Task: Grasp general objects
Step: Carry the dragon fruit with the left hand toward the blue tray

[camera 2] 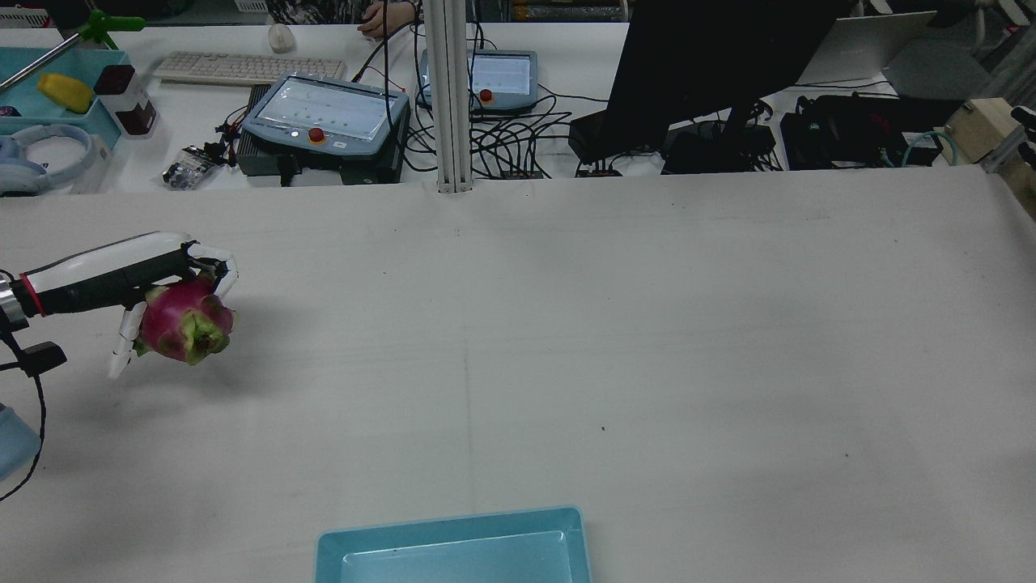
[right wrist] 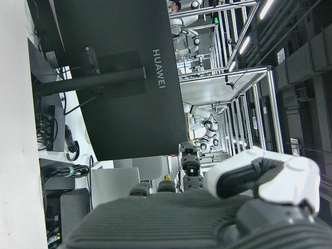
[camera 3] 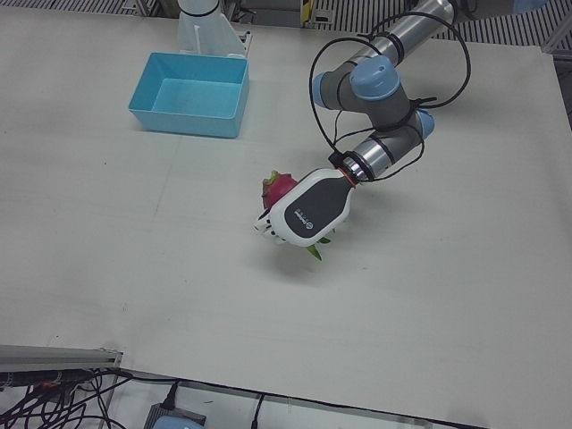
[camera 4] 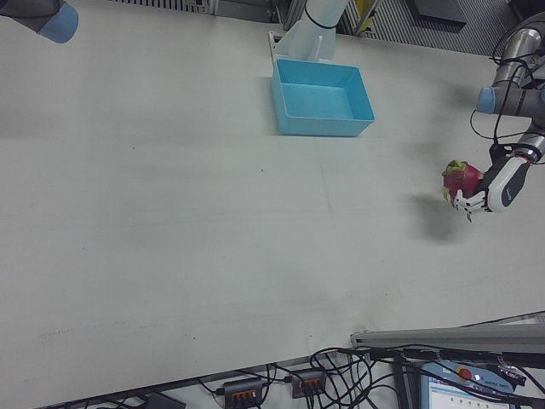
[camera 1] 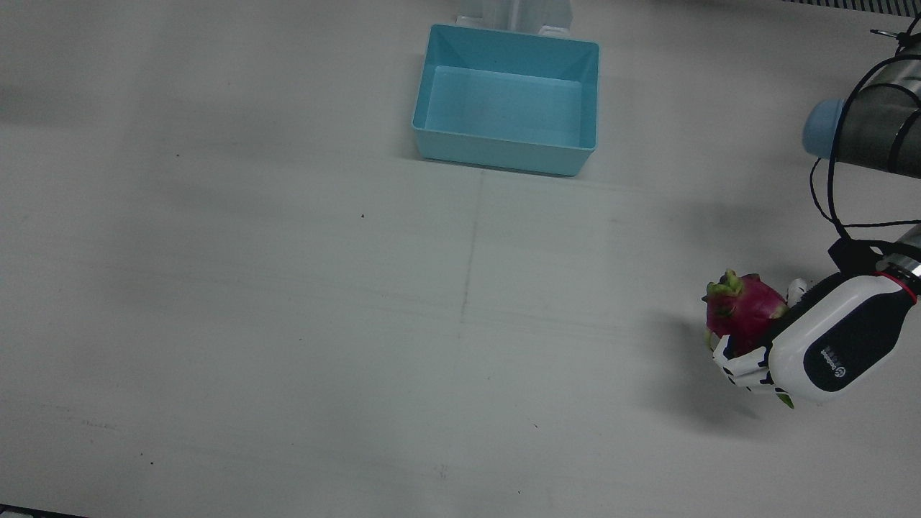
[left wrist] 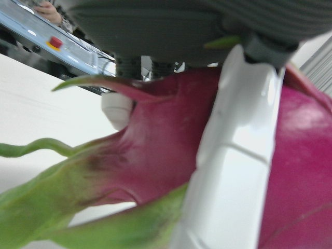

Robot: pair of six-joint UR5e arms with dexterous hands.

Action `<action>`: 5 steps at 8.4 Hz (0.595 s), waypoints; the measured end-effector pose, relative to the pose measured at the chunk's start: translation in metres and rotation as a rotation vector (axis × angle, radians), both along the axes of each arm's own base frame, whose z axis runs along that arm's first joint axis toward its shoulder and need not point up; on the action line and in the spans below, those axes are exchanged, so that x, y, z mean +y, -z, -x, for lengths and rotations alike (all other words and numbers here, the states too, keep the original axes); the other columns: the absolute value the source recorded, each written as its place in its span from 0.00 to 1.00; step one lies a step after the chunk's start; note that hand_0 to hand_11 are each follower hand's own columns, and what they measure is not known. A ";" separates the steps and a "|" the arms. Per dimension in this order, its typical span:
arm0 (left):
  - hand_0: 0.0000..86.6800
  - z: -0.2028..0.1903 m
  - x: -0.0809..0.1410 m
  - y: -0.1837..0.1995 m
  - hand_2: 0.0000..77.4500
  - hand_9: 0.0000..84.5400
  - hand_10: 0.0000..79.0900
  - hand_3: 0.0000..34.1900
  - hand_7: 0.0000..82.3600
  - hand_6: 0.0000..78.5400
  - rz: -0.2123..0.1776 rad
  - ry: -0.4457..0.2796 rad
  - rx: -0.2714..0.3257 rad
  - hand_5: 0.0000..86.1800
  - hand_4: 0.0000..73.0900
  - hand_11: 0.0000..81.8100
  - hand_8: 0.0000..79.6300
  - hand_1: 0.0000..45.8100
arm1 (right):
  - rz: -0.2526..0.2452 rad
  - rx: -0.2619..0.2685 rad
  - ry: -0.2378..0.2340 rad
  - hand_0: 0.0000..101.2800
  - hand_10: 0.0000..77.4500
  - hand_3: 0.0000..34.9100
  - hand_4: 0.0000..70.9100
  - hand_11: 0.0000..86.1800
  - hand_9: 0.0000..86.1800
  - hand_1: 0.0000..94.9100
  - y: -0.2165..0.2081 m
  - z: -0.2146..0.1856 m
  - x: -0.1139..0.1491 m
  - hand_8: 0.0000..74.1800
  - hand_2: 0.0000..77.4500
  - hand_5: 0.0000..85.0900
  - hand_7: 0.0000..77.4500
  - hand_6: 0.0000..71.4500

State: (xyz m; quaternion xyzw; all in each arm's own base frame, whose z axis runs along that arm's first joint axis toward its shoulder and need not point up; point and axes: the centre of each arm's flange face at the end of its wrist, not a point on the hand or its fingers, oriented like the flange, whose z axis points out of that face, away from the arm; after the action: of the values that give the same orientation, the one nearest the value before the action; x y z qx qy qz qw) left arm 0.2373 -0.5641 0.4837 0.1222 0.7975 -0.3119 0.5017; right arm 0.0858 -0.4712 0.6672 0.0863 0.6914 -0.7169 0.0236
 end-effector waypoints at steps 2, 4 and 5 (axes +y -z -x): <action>0.92 -0.013 -0.003 0.023 0.02 0.63 0.88 0.00 0.64 0.67 -0.007 -0.158 0.215 0.80 0.29 0.86 0.75 0.00 | 0.000 0.000 0.000 0.00 0.00 0.00 0.00 0.00 0.01 0.43 0.000 0.000 0.000 0.00 1.00 0.01 0.00 0.00; 0.92 -0.049 0.009 0.065 0.02 0.63 0.88 0.00 0.64 0.68 -0.046 -0.289 0.318 0.80 0.29 0.86 0.75 0.00 | 0.000 0.000 0.000 0.00 0.00 0.00 0.00 0.01 0.01 0.43 0.000 0.000 0.000 0.00 1.00 0.00 0.00 0.00; 0.92 -0.078 0.026 0.095 0.02 0.63 0.88 0.00 0.64 0.68 -0.064 -0.361 0.353 0.80 0.29 0.86 0.75 0.00 | 0.000 0.000 0.000 0.00 0.00 0.00 0.00 0.01 0.01 0.43 0.000 0.000 0.000 0.00 1.00 0.00 0.00 0.00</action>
State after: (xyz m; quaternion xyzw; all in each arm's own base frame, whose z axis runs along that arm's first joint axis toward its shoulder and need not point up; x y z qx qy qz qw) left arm 0.3157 -0.5376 0.3884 -0.0629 0.8911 -0.2084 0.3982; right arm 0.0857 -0.4714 0.6670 0.0864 0.6914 -0.7169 0.0236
